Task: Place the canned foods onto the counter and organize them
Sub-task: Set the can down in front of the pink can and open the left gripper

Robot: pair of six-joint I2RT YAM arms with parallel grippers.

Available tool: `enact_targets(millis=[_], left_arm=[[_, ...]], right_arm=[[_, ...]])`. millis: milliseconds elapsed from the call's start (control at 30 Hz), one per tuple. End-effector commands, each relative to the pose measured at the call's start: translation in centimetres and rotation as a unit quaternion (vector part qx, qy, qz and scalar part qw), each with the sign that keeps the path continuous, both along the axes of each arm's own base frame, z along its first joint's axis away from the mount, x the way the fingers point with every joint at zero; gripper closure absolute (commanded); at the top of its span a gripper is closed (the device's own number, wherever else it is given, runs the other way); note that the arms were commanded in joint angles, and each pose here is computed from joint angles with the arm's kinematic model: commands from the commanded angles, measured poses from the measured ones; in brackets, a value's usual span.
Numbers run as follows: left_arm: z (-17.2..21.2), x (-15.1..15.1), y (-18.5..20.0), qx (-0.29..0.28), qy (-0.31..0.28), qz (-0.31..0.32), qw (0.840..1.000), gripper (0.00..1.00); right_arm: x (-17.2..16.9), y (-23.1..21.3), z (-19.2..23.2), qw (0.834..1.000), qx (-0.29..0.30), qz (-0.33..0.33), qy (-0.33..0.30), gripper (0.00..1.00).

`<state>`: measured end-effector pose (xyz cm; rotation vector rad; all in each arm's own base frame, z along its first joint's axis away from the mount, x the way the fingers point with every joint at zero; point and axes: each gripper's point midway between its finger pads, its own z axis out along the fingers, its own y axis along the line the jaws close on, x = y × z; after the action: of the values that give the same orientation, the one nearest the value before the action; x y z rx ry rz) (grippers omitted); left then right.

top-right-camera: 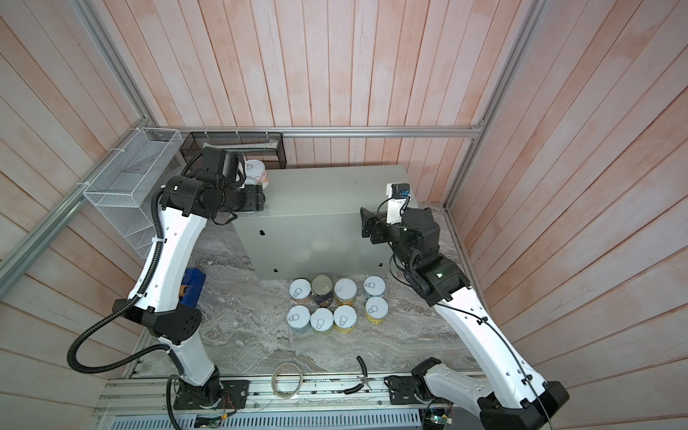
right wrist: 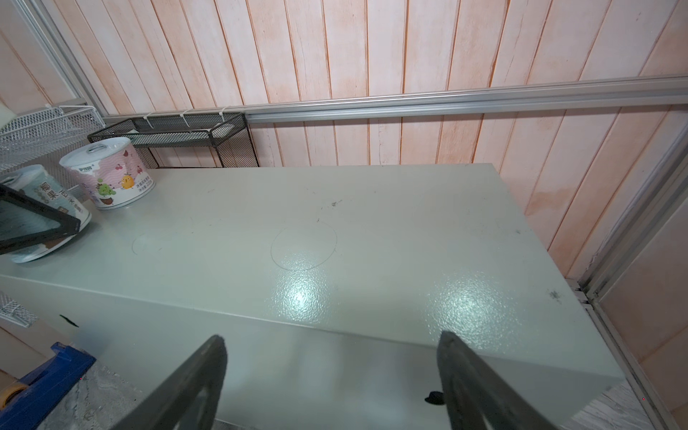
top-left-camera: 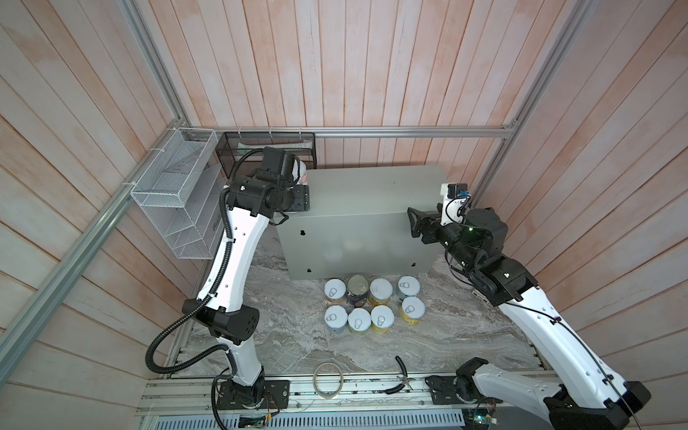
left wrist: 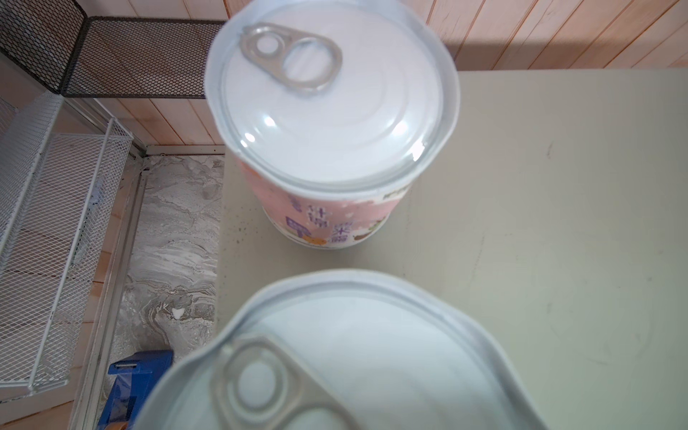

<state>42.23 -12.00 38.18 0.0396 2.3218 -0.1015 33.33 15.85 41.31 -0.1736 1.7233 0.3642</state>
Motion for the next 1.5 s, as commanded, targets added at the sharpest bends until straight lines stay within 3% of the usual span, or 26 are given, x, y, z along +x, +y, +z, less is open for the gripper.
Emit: enact_targets(millis=[0, 33, 267, 633, 967, 1267, 1333, 1467], left_arm=[[2.1, 0.9, 0.2, -0.017, -0.045, 0.012, 0.999, 0.09], [2.2, 0.8, 0.2, -0.016, -0.045, 0.011, 0.999, 0.00], [2.5, 0.6, 0.4, -0.015, -0.051, 0.012, 0.999, 0.00], [6.4, -1.4, 1.1, -0.027, -0.106, 0.005, 0.994, 0.00], [8.7, -5.1, 1.8, -0.055, -0.169, -0.007, 0.984, 0.00], [6.0, -8.4, 1.3, -0.099, -0.168, -0.033, 0.980, 0.16], [5.1, -9.1, 1.3, -0.102, -0.163, -0.039, 0.981, 0.16], [2.7, -10.9, 0.8, -0.086, -0.157, -0.045, 0.983, 0.01]], right_arm=[[-0.1, -0.2, 0.5, 1.000, 0.012, 0.000, -0.011, 0.13], [-0.1, -0.1, 0.4, 1.000, 0.013, 0.001, -0.011, 0.13], [-0.3, -0.1, 0.4, 1.000, 0.018, 0.005, -0.010, 0.13], [-0.8, 0.6, 1.4, 0.999, 0.036, 0.027, -0.014, 0.13], [-1.0, 0.8, 3.3, 0.998, 0.048, 0.036, -0.030, 0.13], [-1.0, 2.3, 3.4, 0.996, 0.063, 0.066, -0.019, 0.19], [-1.4, 2.8, 2.8, 0.996, 0.056, 0.071, -0.009, 0.20], [-2.3, 3.3, 0.6, 0.998, 0.025, 0.058, 0.025, 0.20]])
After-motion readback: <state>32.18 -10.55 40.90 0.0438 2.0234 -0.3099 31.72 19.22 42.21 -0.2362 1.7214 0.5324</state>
